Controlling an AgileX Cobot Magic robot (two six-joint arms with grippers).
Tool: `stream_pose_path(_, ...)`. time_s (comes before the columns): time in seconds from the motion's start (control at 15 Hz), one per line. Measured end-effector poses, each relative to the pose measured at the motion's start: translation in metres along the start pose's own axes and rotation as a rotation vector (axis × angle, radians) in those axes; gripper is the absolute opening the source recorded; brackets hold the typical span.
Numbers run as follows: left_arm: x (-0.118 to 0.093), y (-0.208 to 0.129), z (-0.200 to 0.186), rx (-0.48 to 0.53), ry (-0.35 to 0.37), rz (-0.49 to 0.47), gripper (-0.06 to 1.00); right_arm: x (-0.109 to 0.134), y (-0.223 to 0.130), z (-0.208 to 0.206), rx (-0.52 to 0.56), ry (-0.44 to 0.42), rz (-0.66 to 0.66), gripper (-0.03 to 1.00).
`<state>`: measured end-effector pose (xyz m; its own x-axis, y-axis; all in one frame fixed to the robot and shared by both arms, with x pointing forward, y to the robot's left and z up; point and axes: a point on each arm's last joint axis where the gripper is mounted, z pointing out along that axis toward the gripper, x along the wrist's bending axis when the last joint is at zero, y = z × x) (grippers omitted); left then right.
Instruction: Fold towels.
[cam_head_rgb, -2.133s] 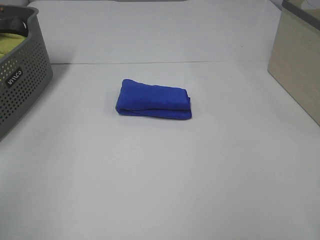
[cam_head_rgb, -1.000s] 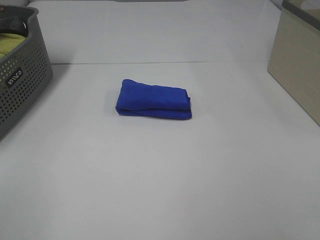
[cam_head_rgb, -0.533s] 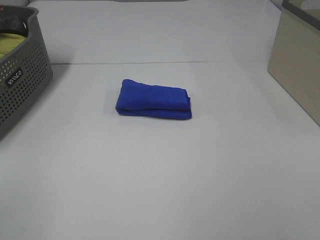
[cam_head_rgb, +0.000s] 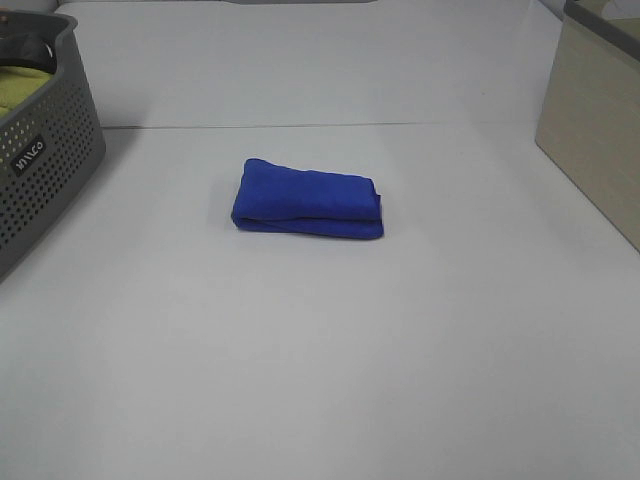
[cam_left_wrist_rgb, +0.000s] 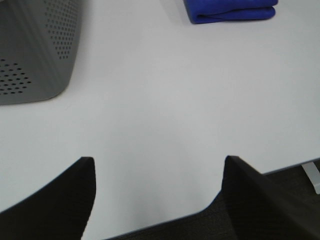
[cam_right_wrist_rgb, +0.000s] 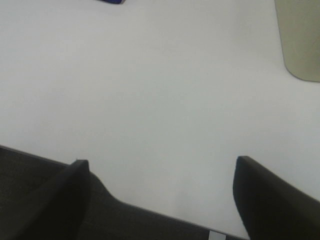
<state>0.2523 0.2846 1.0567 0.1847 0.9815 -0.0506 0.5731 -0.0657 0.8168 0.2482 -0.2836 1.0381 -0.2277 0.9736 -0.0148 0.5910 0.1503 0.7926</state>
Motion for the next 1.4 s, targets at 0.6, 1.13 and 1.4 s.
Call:
stream_pose_path(0.6, -0.005, -0.014, -0.019, -0.149, 0.011, 0.028, 0.68, 0.005, -0.008, -0.011, -0.106, 0.006, -0.003, 0.76)
stream_pose_path(1.13, -0.005, -0.014, -0.019, -0.149, 0.011, 0.028, 0.68, 0.006, -0.008, -0.011, -0.108, 0.014, 0.0, 0.76)
stream_pose_path(1.4, -0.005, -0.014, -0.019, -0.149, 0.011, 0.028, 0.68, 0.006, -0.008, -0.011, -0.108, 0.015, 0.001, 0.76)
